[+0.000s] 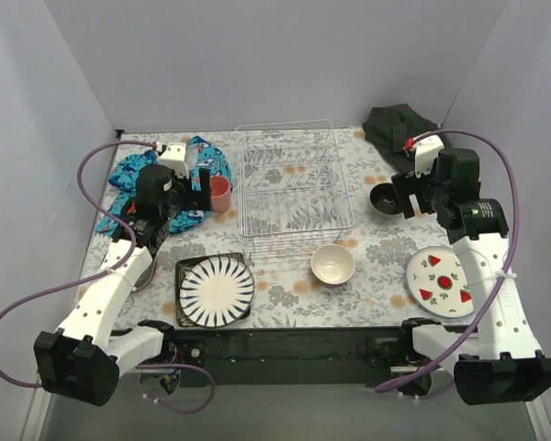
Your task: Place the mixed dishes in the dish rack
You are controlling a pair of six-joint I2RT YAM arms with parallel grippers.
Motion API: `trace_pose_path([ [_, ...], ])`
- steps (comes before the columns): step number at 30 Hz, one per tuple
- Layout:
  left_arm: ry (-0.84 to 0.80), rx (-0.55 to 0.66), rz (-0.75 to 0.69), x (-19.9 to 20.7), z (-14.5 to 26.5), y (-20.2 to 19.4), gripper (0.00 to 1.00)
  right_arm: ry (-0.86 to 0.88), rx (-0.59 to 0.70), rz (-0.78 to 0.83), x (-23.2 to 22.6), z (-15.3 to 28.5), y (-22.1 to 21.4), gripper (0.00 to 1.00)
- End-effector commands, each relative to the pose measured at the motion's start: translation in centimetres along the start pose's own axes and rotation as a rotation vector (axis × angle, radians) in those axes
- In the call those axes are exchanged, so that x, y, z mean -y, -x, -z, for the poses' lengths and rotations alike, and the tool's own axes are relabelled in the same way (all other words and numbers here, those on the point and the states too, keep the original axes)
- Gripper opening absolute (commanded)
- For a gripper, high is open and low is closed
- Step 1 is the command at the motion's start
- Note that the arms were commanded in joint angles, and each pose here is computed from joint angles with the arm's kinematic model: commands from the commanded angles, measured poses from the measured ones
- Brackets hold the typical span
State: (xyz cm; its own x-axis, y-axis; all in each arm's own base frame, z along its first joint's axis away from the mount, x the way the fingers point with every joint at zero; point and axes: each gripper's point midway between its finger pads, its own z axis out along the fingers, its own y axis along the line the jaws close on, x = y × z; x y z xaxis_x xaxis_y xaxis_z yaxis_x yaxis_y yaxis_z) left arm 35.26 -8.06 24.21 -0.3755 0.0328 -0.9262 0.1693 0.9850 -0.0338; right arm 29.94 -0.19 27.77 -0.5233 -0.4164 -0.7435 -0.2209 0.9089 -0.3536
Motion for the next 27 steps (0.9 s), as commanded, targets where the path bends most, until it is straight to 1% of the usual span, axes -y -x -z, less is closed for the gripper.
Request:
trace_pose_path([
  [1,-0.060,0.002,0.054,1.3,2.3,0.6,0.98,0.038,-0.082,0.028,-0.7,0.7,-1.6,0.98],
  [3,-0.057,-0.023,0.037,1.1,2.4,0.3,0.98,0.112,-0.037,0.027,-2.0,0.5,-0.6,0.98],
  [4,-0.090,-0.033,0.016,1.6,2.4,0.1,0.98,0.145,-0.010,0.028,-2.6,0.1,-0.1,0.98],
  [5,-0.121,-0.055,-0.010,2.1,2.1,-0.3,0.98,0.183,0.015,0.069,-3.1,-0.2,0.3,0.98],
  [6,-0.146,-0.062,-0.035,2.4,2.2,-0.1,0.98,0.286,0.063,0.086,-4.9,-0.3,0.9,0.98],
  [7,-0.162,-0.069,-0.064,2.6,2.1,0.0,0.98,0.328,0.085,0.094,-5.6,-0.5,1.4,0.98],
  [8,-0.169,-0.106,-0.060,2.7,1.7,-0.3,0.98,0.368,0.125,0.101,-6.2,-0.5,2.5,0.98],
  [9,-0.191,-0.092,-0.048,3.2,1.9,0.9,0.98,0.452,0.188,0.097,-7.3,0.1,4.2,0.97],
  [10,-0.215,-0.099,-0.041,3.7,1.9,1.0,0.98,0.505,0.193,0.088,-8.2,-0.3,4.7,0.93],
  [12,-0.294,-0.113,-0.038,5.0,2.0,1.0,0.98,0.592,0.243,0.058,-9.3,0.0,6.7,0.90],
  [13,-0.303,-0.119,-0.026,5.2,1.9,0.9,0.98,0.622,0.220,0.037,-9.9,-1.1,6.8,0.88],
  [15,-0.292,-0.149,-0.009,5.2,1.2,0.4,0.98,0.661,0.201,0.004,-10.5,-1.7,7.4,0.87],
  [21,-0.289,-0.166,-0.001,5.2,-0.1,0.1,0.98,0.643,0.147,-0.041,-10.8,-4.5,7.7,0.85],
  [25,-0.258,-0.219,0.061,5.1,-1.5,-1.2,0.98,0.647,0.126,-0.041,-12.1,-5.9,8.2,0.83],
  [27,-0.267,-0.240,0.063,5.3,-1.9,-1.6,0.98,0.647,0.122,-0.038,-12.9,-6.1,8.4,0.83],
])
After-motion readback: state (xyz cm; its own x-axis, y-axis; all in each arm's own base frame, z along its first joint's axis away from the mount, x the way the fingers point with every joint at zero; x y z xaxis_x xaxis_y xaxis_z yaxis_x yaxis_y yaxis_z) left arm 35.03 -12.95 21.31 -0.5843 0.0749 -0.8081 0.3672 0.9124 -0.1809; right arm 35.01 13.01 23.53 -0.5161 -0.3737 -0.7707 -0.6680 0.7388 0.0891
